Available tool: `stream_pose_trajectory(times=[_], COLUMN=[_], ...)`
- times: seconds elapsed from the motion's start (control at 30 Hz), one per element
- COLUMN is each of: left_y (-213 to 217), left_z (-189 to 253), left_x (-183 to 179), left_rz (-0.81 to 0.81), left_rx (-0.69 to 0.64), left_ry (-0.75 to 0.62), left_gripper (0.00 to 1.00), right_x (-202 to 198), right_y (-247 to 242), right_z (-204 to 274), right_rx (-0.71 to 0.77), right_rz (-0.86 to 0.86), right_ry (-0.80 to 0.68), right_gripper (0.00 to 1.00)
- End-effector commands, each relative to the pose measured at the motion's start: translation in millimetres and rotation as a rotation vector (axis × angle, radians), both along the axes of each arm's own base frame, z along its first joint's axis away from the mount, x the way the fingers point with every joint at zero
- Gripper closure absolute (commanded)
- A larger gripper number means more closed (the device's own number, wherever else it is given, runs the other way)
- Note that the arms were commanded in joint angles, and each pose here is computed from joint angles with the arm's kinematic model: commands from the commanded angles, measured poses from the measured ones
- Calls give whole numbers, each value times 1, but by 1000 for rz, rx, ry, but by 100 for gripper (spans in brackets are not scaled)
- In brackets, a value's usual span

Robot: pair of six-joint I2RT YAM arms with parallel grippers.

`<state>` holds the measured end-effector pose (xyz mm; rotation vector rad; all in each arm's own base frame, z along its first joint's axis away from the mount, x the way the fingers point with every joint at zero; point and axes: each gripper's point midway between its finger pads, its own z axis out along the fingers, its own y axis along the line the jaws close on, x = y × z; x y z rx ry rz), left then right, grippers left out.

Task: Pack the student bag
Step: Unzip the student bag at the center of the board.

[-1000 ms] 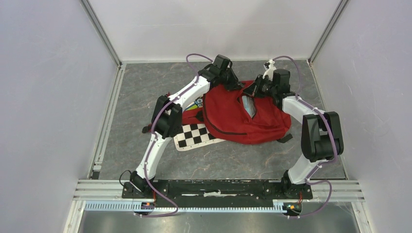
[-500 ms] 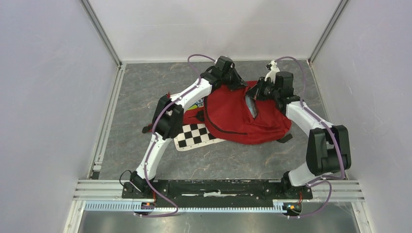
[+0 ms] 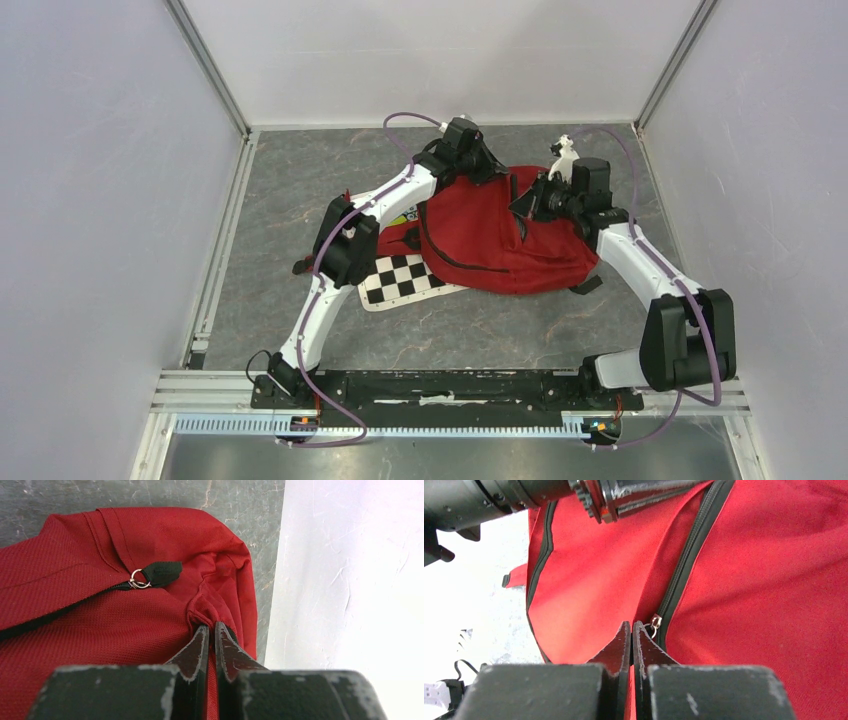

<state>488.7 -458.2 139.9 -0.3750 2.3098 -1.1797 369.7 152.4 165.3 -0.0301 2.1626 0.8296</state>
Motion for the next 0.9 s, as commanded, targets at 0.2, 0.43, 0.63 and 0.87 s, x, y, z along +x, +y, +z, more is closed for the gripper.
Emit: stream_pose_trajectory(times=[0.2,0.43,0.63,0.87], left_y=[27,33,35,41], left_z=[81,81,82,84], left_x=[46,51,50,46], left_rz=[188,203,201,176], left_rx=[-92,-103,-90,-51], left_ry=[-220,-229,-243,-276], left_gripper=[98,98,98,89], right_x=[-59,-91,-107,-91], right_y=[-5,-13,-17,-21], right_z=[-9,-29,-35,-27], right_rx=[-68,-131,-170,-206], right_rz=[78,132,169,158], right_ry=[131,253,290,224], right_gripper=[100,100,100,94])
